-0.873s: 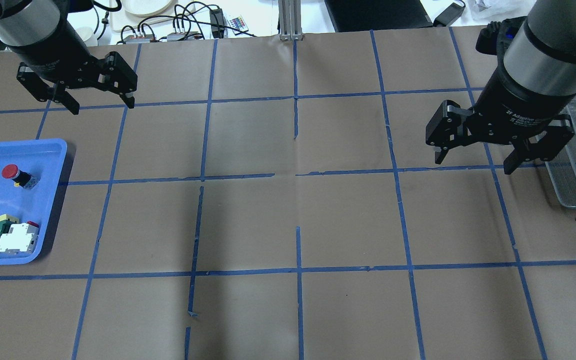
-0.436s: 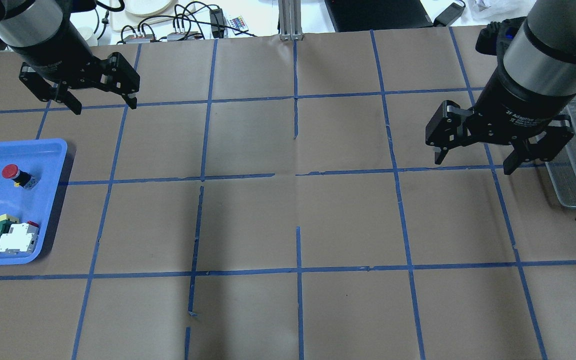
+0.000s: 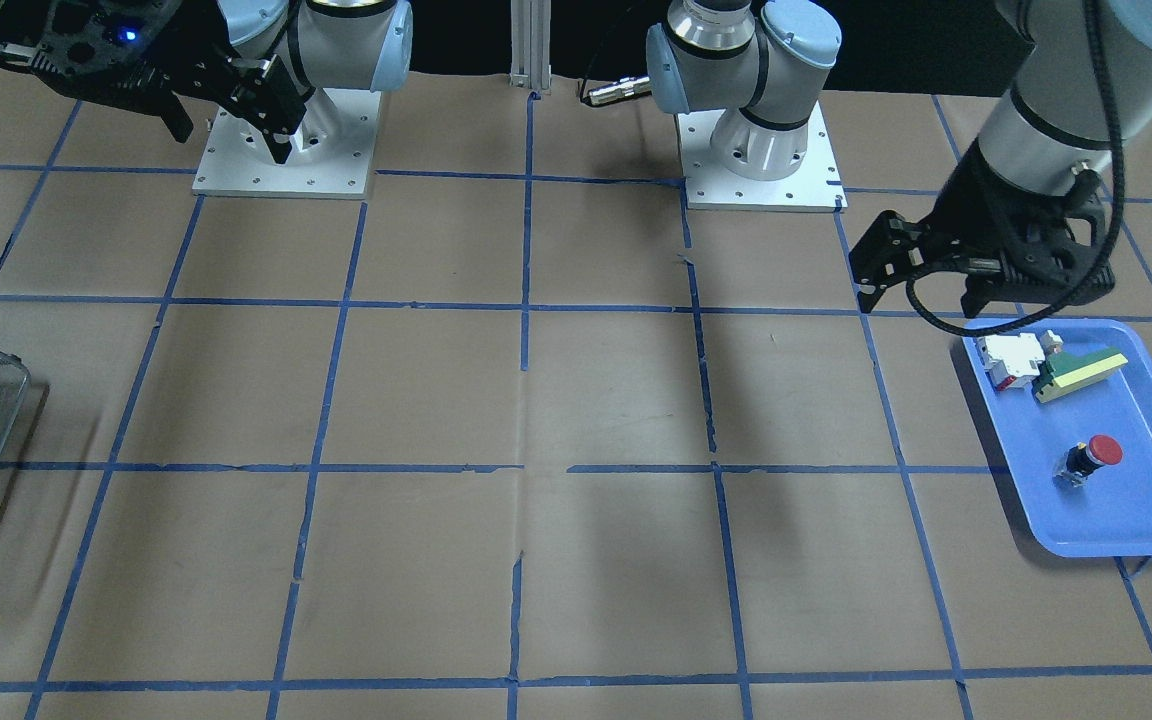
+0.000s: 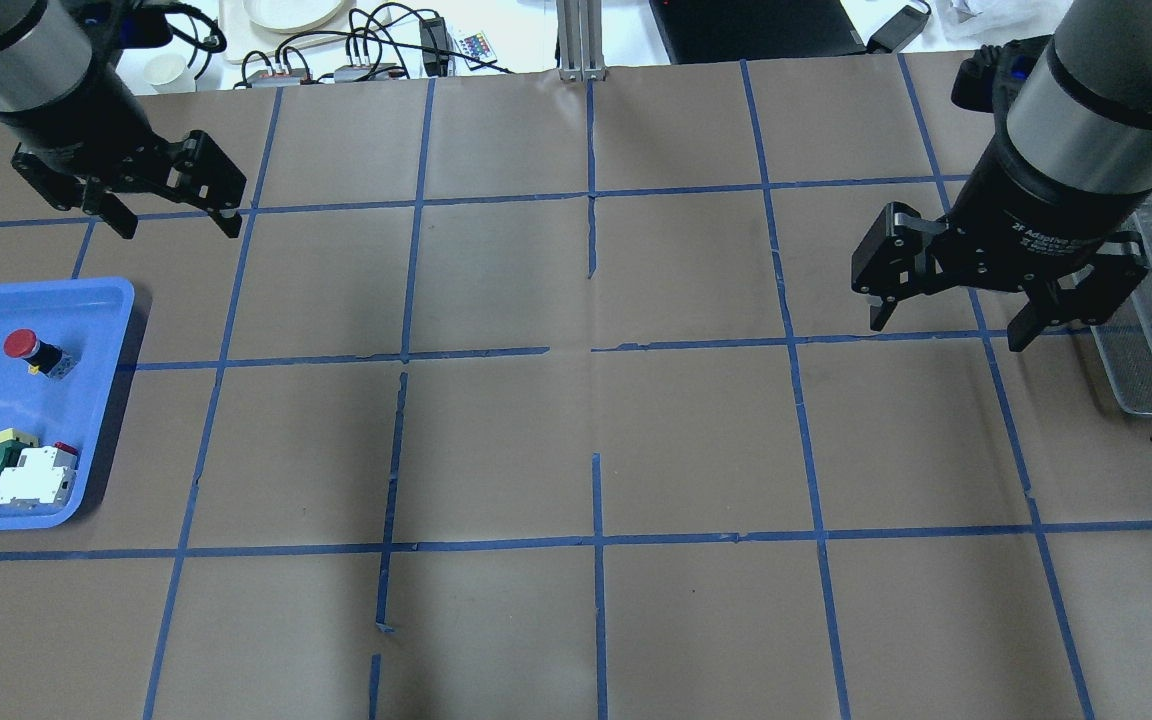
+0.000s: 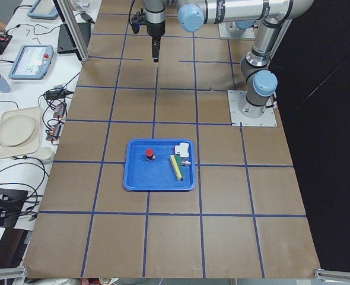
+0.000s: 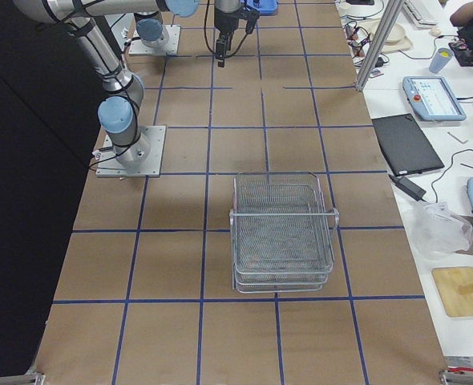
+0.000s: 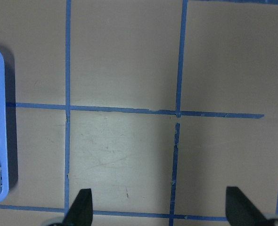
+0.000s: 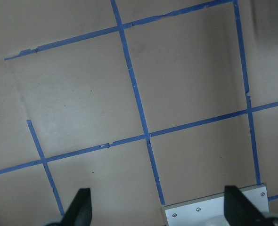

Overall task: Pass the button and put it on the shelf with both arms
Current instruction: 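Move the left gripper down over the red button in the blue tray, then grasp the red button with the left gripper while the right arm rises and turns, then lift the red button and carry it toward the right gripper while the right gripper approaches, then close the right gripper on the button's body beside the left gripper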

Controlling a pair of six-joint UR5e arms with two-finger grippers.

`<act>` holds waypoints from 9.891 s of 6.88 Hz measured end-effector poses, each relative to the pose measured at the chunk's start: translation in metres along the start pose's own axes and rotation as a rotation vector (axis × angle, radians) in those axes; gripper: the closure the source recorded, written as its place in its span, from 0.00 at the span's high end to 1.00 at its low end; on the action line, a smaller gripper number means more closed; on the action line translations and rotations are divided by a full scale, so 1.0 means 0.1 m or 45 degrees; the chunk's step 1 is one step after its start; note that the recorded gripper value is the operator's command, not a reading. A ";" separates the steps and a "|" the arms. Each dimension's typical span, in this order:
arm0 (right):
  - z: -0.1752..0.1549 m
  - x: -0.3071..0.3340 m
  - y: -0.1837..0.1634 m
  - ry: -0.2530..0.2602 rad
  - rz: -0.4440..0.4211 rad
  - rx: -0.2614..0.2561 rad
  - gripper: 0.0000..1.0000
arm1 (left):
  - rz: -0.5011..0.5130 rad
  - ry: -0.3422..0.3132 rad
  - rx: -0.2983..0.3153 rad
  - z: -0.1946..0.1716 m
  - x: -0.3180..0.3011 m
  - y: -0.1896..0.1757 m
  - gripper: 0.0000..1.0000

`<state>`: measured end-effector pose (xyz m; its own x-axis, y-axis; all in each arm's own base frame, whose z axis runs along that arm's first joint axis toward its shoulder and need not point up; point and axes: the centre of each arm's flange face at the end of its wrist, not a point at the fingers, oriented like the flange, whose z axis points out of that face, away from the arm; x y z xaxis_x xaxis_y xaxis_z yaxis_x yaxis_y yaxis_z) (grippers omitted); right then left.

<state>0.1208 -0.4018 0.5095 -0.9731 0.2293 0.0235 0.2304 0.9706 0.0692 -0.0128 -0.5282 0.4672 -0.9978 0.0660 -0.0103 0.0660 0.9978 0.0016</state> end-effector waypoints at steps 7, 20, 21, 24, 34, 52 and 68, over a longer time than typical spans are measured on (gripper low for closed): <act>0.00 0.00 -0.01 0.005 0.001 0.002 1.00 | 0.530 0.004 0.110 1.66 -3.19 0.04 0.98; 0.42 -0.22 -0.75 -0.627 0.968 -0.499 1.00 | 0.768 -0.009 0.162 2.50 -3.48 0.15 0.68; 0.41 -0.20 -0.78 -0.672 1.034 -0.547 1.00 | 0.765 -0.012 0.166 2.48 -3.49 0.14 0.68; 0.43 0.03 -0.91 -0.871 1.226 -0.817 1.00 | 0.722 0.024 0.155 2.48 -3.44 0.14 0.65; 0.72 -0.05 -0.91 -1.061 1.338 -1.131 1.00 | 0.640 0.130 0.093 1.89 -2.98 0.22 0.20; 1.16 -0.09 -0.84 -1.392 1.434 -1.381 1.00 | -0.175 1.878 0.285 1.06 1.31 0.85 0.09; 1.67 -0.85 -0.26 -1.475 1.395 -1.637 1.00 | -0.130 1.875 0.265 1.04 1.46 0.90 0.09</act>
<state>0.1965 -0.4345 0.3391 0.1165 0.9914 0.0592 -0.0334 -0.0557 0.9979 -0.1510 -0.4291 0.3623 -0.1045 0.0643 0.9924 -0.1291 0.9886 -0.0776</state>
